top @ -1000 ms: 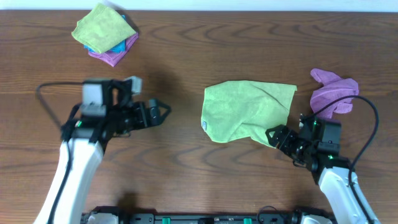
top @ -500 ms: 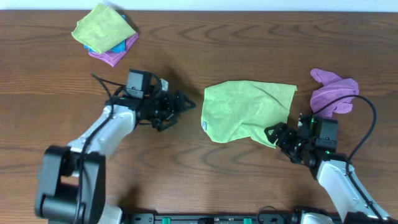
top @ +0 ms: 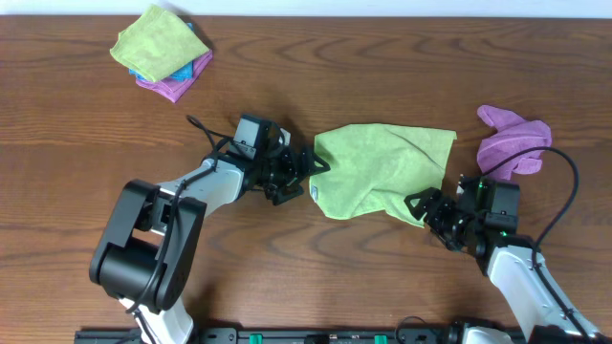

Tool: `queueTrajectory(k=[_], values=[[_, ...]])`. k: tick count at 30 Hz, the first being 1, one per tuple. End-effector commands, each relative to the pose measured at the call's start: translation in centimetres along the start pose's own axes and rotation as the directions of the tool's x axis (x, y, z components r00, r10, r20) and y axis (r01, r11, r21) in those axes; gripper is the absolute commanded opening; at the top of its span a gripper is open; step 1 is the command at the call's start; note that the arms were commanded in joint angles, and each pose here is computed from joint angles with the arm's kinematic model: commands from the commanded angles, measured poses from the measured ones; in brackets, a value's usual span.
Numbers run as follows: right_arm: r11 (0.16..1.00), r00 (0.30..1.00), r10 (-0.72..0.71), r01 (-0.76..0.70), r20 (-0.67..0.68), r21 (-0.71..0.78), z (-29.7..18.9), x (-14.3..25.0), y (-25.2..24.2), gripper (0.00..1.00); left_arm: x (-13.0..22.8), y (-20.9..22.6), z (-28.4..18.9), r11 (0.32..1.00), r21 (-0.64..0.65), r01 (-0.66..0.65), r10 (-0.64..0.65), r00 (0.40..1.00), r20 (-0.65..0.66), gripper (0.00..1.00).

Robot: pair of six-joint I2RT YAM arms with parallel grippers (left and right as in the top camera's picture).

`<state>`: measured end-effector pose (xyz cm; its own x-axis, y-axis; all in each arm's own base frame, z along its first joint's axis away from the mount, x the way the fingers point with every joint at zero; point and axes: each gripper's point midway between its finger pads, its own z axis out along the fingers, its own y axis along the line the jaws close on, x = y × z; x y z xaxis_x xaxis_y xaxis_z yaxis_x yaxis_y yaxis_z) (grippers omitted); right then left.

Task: Fold the cloth
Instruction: 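Reach the left gripper to the green cloth's left edge and grasp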

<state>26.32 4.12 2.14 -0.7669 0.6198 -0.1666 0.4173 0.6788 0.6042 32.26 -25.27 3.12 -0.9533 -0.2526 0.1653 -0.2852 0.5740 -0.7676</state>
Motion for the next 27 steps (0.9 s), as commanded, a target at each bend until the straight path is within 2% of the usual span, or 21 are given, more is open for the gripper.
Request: queueTrajectory(k=[1, 9, 12, 13, 15, 16, 19, 27], values=[[1.000, 1.000, 0.028, -0.028, -0.007, -0.005, 0.0, 0.1, -0.2, 0.80, 0.2, -0.2, 0.8, 1.000, -0.004, 0.022, -0.022, 1.000, -0.015, 0.95], [1.000, 1.000, 0.028, -0.028, -0.006, -0.005, 0.0, 0.1, -0.2, 0.81, 2.2, -1.0, 2.3, 1.000, -0.010, 0.005, -0.006, 0.998, -0.056, 1.00], [1.000, 1.000, 0.028, -0.028, -0.007, -0.005, 0.0, 0.1, -0.2, 0.82, 2.8, -1.1, 2.7, 1.000, -0.019, -0.007, 0.006, 0.998, -0.064, 0.88], [1.000, 1.000, 0.028, -0.028, -0.006, -0.004, 0.0, 0.1, -0.2, 0.82, 2.9, -1.1, 2.8, 1.000, -0.022, -0.010, 0.009, 0.998, -0.063, 0.81], [1.000, 1.000, 0.028, -0.028, -0.006, -0.004, 0.0, 0.1, -0.2, 0.82, 3.0, -1.0, 2.9, 0.999, -0.033, -0.013, 0.011, 0.998, -0.059, 0.61], [1.000, 1.000, 0.028, -0.028, -0.006, -0.004, 0.0, 0.1, -0.2, 0.82, 2.9, -1.0, 2.9, 0.999, -0.034, -0.012, 0.010, 0.998, -0.058, 0.44], [1.000, 1.000, 0.028, -0.028, -0.006, -0.003, 0.0, 0.1, -0.2, 0.82, 2.9, -1.0, 2.9, 0.999, -0.034, -0.014, 0.012, 0.998, -0.057, 0.08], [0.997, 0.999, 0.047, -0.046, -0.003, 0.064, 0.0, 0.4, -1.5, 0.83, 3.5, -1.4, 2.8, 0.999, -0.002, -0.042, 0.042, 0.994, -0.097, 0.06]])
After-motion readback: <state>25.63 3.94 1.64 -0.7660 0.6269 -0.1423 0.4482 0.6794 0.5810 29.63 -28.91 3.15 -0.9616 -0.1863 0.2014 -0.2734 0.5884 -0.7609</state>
